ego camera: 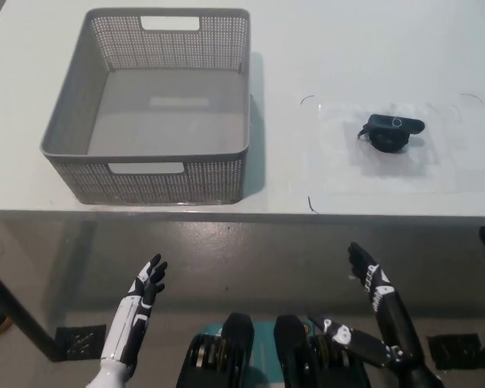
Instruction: Use the right hand to pick up a webcam and put it into a container on the left side
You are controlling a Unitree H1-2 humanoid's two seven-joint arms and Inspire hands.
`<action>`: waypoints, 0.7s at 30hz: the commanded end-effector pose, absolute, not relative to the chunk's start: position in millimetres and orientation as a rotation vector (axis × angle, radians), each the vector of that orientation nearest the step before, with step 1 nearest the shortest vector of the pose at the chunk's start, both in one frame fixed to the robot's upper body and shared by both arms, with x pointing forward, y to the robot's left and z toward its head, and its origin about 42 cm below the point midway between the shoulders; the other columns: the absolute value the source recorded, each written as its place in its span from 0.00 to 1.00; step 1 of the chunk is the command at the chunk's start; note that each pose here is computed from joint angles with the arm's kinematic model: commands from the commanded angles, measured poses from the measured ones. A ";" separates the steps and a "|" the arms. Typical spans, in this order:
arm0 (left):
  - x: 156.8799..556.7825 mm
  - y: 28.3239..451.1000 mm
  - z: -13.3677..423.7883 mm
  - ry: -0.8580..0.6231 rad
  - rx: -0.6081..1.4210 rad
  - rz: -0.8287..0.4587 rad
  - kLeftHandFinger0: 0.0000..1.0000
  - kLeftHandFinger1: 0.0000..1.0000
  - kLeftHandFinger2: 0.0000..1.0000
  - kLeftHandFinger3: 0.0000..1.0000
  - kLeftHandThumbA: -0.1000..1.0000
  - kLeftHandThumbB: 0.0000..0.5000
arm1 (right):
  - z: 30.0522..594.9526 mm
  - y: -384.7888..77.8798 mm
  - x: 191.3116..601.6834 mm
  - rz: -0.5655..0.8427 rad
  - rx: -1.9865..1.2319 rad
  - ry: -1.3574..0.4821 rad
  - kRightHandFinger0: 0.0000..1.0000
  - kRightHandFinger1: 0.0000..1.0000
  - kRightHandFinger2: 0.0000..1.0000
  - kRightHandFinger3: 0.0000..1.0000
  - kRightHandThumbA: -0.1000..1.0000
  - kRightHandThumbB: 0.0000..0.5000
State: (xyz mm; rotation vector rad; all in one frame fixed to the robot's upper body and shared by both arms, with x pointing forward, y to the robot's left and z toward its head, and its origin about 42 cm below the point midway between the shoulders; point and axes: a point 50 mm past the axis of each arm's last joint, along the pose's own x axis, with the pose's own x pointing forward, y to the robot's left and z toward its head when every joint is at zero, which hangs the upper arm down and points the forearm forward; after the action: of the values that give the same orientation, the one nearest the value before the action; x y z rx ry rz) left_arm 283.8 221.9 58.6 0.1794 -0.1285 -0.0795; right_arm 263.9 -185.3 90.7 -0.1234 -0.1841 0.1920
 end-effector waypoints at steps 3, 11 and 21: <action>289.1 226.9 72.0 -0.217 0.193 -0.079 1.00 1.00 1.00 1.00 1.00 0.23 | 127.8 -183.4 250.0 0.249 -0.103 -0.236 1.00 1.00 1.00 1.00 1.00 0.46; 288.9 229.5 75.1 -0.218 0.205 -0.078 1.00 1.00 1.00 1.00 1.00 0.21 | 184.3 -195.8 254.8 0.213 -0.141 -0.373 1.00 1.00 1.00 1.00 1.00 0.54; 281.3 230.9 69.9 -0.211 0.200 -0.085 1.00 1.00 1.00 1.00 1.00 0.22 | 252.1 -238.0 317.9 0.131 -0.413 -0.465 1.00 1.00 1.00 1.00 1.00 0.57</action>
State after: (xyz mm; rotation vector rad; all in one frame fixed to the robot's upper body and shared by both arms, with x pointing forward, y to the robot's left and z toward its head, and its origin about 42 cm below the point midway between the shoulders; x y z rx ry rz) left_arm 280.1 227.5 57.7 0.1912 -0.1298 -0.0792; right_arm 297.3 -222.3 219.6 -0.2594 -0.4343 0.1740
